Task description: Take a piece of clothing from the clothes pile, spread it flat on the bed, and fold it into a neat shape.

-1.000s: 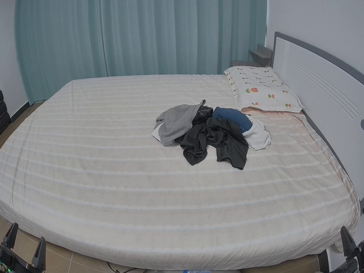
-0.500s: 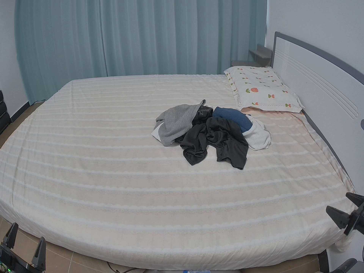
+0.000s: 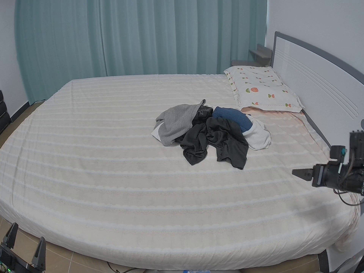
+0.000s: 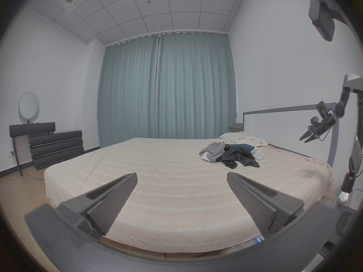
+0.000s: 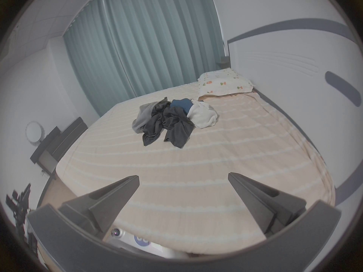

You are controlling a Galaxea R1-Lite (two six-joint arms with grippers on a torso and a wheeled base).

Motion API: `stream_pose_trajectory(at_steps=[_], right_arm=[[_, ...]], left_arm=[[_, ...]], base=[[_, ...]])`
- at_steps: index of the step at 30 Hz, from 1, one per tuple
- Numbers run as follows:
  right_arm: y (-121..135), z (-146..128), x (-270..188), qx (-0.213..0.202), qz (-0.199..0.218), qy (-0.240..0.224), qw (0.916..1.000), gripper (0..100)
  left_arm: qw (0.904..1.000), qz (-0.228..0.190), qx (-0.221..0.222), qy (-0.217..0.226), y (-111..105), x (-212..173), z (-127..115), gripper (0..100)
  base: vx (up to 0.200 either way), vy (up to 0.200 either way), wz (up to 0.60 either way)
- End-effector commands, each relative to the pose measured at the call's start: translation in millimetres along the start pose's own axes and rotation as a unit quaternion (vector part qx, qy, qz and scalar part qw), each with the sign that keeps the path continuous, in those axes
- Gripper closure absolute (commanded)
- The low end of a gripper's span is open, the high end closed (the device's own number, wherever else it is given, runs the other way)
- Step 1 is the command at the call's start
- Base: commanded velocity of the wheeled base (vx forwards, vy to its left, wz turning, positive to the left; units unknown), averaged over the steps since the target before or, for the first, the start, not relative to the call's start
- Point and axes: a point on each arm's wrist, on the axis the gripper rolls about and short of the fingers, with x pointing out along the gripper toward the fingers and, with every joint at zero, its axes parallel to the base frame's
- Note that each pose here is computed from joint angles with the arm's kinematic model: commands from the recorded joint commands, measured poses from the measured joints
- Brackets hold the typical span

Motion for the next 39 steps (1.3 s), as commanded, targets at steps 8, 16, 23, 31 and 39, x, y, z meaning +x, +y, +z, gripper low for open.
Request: stream_pose_trajectory(at_steps=[8, 16, 23, 31, 39], right_arm=[[8, -21, 269, 0.067, -0.033, 0.042, 0.9963, 0], [13, -20, 306, 0.095, -0.029, 0.038, 0.9943, 0], [29, -14, 320, 0.111, -0.017, 0.034, 0.993, 0], [40, -13, 330, 0.113, -0.006, 0.028, 0.9932, 0], [48, -14, 337, 0.109, 0.004, 0.022, 0.9938, 100]], left_arm=[[1.0, 0.0, 0.0, 0.001, 0, 0, -5, 0], [1.0, 0.0, 0.0, 0.001, 0, 0, -5, 0], [1.0, 0.0, 0.0, 0.001, 0, 0, -5, 0], [1.0, 0.0, 0.0, 0.001, 0, 0, -5, 0], [1.0, 0.0, 0.0, 0.001, 0, 0, -5, 0]], base=[[0.0, 0.0, 0.0], [0.0, 0.0, 0.0], [0.0, 0.0, 0.0], [0.0, 0.0, 0.0], [0.0, 0.0, 0.0]])
